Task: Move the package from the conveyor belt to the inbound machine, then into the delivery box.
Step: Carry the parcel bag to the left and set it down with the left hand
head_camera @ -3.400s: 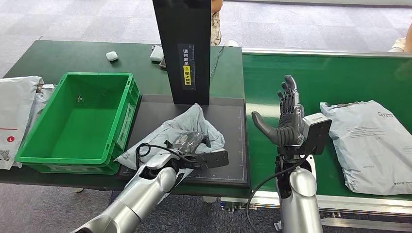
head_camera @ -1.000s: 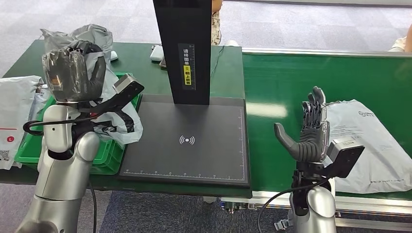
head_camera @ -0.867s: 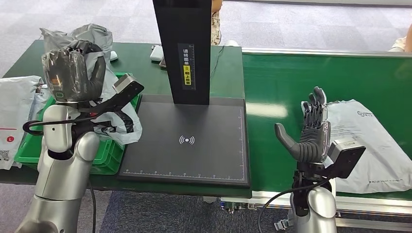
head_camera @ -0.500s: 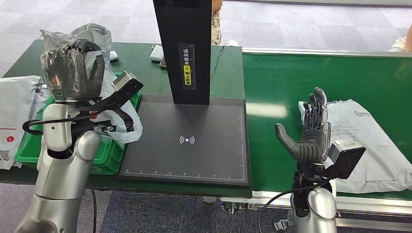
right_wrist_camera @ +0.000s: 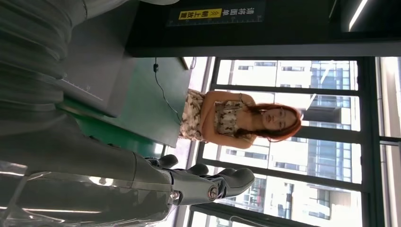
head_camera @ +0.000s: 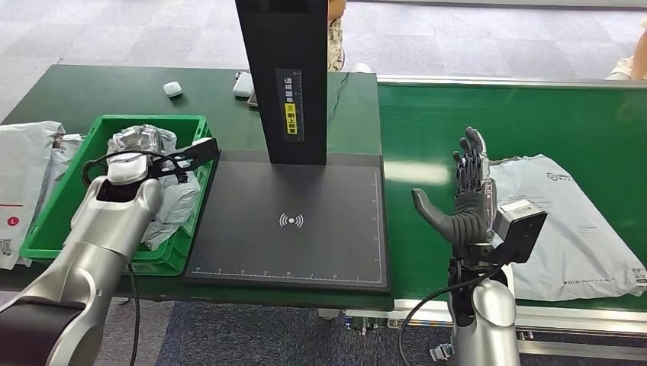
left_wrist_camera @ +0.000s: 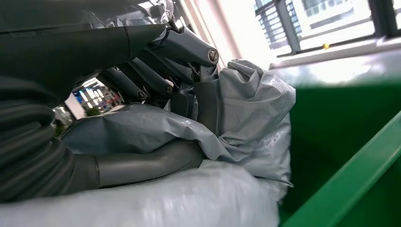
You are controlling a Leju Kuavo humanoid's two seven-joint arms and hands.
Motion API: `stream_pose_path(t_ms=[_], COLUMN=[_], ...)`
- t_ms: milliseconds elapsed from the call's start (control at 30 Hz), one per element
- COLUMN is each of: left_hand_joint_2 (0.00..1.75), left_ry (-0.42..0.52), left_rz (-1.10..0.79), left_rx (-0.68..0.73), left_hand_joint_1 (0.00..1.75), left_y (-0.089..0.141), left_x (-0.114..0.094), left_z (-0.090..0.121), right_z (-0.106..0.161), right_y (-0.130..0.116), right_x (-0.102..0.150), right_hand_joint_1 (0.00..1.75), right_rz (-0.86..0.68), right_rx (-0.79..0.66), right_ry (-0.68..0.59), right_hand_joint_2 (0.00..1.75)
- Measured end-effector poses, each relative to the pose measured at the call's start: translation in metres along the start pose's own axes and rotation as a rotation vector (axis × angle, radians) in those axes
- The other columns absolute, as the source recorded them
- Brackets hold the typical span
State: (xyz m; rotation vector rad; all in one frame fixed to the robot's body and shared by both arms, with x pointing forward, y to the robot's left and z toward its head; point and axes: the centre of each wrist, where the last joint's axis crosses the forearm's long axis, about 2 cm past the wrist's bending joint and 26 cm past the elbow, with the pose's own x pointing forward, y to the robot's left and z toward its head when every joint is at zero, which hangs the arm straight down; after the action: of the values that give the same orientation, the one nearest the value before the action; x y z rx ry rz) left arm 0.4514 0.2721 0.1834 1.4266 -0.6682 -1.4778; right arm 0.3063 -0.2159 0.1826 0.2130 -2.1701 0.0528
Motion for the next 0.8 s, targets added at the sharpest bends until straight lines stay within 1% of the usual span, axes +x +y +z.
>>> stream_pose_path(t_ms=[67,133,167,267,300,400,633,700,800], left_hand_joint_2=[1.75,1.75,1.75,1.75,1.75,1.75,1.75,1.75,1.75], left_ry=[0.018,0.032,0.036,0.044,0.045,0.044,0.028,-0.005,-0.102], left_rz=[-0.030,-0.052,-0.060,-0.074,-0.078,-0.075,0.060,0.167,0.386], left_rx=[-0.054,-0.097,-0.115,-0.148,-0.155,-0.160,-0.059,0.049,0.305], left_hand_joint_1=[1.75,1.75,1.62,0.31,0.00,0.00,0.00,0.00,0.00], left_y=[-0.016,-0.026,-0.030,-0.037,-0.039,-0.044,-0.045,-0.042,-0.026], left_x=[-0.004,-0.008,-0.009,-0.013,-0.014,-0.015,-0.019,-0.018,-0.017], left_z=[-0.002,-0.003,-0.004,-0.005,-0.005,-0.005,-0.005,-0.005,-0.004], right_z=[-0.002,-0.005,-0.006,-0.008,-0.008,-0.009,-0.009,-0.008,-0.004], right_y=[0.002,0.004,0.005,0.008,0.008,0.010,0.011,0.010,0.009], right_x=[-0.003,-0.004,-0.005,-0.006,-0.007,-0.007,-0.008,-0.008,-0.005], right_hand_joint_1=[0.00,0.00,0.00,0.00,0.00,0.00,0.00,0.00,0.00], right_rz=[-0.002,-0.005,-0.008,-0.015,-0.017,-0.022,-0.025,-0.023,-0.021], right_rx=[0.002,0.006,0.009,0.017,0.018,0.021,0.009,-0.002,-0.025], right_ry=[0.004,0.005,0.006,0.009,0.011,0.013,0.019,0.022,0.025], right_hand_joint_2=[1.75,1.75,1.75,1.75,1.75,1.75,1.75,1.75,1.75])
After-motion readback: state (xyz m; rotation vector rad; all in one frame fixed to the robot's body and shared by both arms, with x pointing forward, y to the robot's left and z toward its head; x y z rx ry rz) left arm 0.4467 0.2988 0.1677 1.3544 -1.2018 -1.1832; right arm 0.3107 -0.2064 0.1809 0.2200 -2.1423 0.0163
